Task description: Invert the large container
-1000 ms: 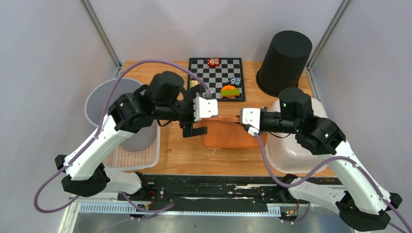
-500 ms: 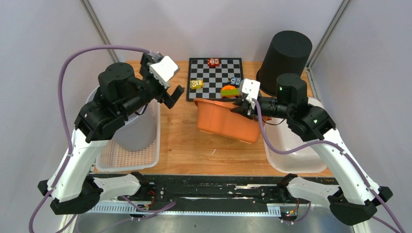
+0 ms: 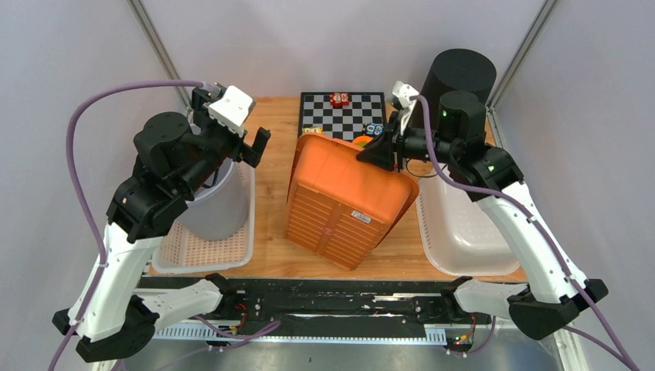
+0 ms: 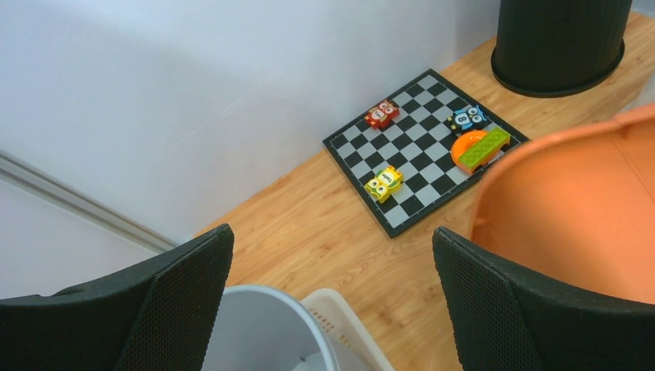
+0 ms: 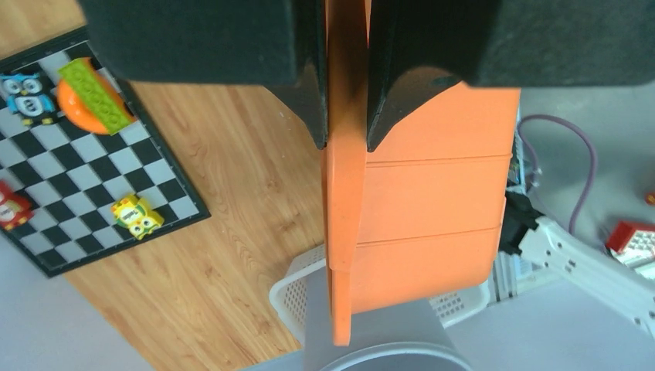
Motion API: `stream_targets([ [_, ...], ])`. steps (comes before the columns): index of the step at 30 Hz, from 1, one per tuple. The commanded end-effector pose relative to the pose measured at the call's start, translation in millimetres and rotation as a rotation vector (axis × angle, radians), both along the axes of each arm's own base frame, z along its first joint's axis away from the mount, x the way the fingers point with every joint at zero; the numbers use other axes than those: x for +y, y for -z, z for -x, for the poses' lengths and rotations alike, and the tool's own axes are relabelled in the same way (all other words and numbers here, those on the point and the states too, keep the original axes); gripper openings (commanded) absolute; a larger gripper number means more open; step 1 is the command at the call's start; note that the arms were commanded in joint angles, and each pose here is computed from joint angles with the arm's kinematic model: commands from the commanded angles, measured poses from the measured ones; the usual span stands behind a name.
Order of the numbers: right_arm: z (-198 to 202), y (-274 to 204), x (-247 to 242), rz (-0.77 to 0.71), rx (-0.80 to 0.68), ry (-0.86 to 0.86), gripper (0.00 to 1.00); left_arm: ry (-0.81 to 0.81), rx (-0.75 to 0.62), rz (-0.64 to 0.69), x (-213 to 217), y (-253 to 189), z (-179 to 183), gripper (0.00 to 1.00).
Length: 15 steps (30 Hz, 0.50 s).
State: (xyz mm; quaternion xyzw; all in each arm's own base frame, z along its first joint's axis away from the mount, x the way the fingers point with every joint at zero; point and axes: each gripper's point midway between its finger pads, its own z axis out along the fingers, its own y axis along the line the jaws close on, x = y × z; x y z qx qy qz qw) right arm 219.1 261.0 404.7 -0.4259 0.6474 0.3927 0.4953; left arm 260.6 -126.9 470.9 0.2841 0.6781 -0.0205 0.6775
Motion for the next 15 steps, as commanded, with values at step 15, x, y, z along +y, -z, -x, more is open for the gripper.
stream_targets([
  [15, -105.9, 67.5, -89.1, -0.137, 0.35, 0.673, 0.02, -0.001, -0.014, -0.024, 2.8, 11.2, -1.7, 1.0],
])
